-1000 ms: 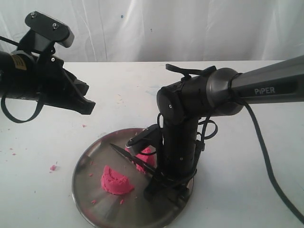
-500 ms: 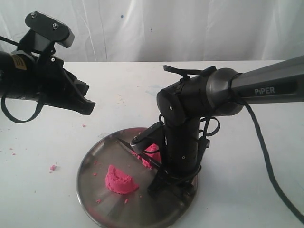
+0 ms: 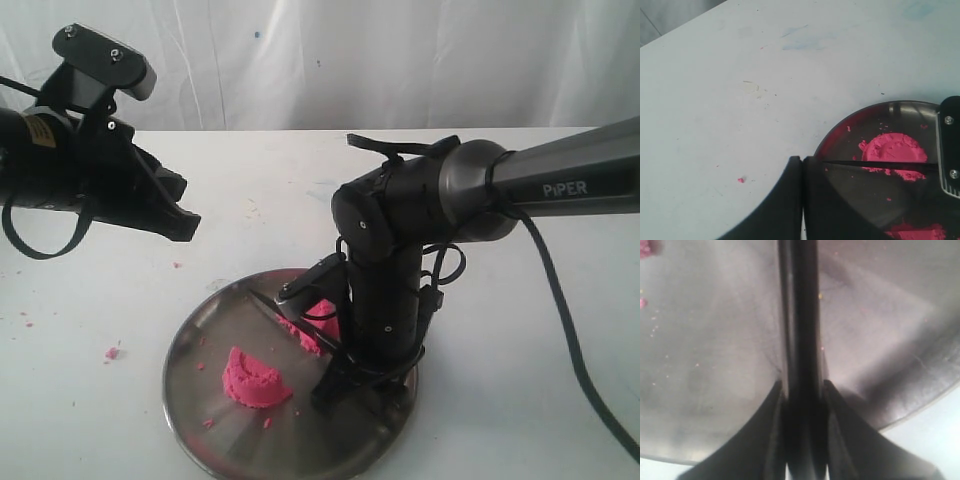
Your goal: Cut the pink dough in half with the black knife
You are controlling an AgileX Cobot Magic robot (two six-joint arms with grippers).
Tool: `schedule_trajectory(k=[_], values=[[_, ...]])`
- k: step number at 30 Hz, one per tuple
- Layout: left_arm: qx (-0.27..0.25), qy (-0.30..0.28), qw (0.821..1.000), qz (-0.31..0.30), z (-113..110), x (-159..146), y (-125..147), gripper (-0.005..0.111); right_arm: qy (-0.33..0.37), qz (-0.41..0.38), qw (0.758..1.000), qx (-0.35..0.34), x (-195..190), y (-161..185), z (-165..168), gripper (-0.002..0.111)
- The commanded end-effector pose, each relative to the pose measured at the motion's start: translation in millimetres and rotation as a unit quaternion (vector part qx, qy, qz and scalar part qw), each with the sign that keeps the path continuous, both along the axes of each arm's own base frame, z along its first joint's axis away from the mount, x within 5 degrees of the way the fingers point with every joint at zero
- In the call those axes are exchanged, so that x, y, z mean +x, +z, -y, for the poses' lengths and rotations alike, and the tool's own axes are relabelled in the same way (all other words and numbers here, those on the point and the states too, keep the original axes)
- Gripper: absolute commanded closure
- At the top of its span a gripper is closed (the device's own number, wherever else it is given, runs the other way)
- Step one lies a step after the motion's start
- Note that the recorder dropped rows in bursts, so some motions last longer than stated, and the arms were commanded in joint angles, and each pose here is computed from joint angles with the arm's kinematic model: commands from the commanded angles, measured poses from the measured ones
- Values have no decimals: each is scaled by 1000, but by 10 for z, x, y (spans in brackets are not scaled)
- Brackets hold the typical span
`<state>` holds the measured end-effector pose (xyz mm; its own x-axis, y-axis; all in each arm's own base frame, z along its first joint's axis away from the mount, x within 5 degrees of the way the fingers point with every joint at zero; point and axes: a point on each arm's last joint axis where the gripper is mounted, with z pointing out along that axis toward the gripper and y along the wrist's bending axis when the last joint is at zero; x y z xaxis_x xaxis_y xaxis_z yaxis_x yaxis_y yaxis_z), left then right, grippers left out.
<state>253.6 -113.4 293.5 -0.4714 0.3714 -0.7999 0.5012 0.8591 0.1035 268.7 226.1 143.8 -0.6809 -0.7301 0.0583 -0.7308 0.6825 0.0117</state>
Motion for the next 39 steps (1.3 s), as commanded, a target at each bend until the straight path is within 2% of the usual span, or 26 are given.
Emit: schedule_trajectory(k=[1,17,25,28,32,36,39], values=[[-6,3,1000,-1,-8,-25,8,107,1,9,1000,10,1,67,0,108],[-6,3,1000,-1,-8,-25,8,107,1,13,1000,13,1,97,1,108],[-6,3,1000,-1,-8,-25,8,107,2,78,995,62,-37,568,42,108],[-6,3,1000,-1,-8,-25,8,107,4,89,994,56,-14,528,106,108],[-6,3,1000,-1,-8,-25,8,107,-37,104,992,63,134,502,276,108],[-6,3,1000,-1,-8,-25,8,107,-73,88,992,54,182,419,486,108],[-6,3,1000,-1,-8,-25,8,107,-77,67,994,49,106,331,516,108]])
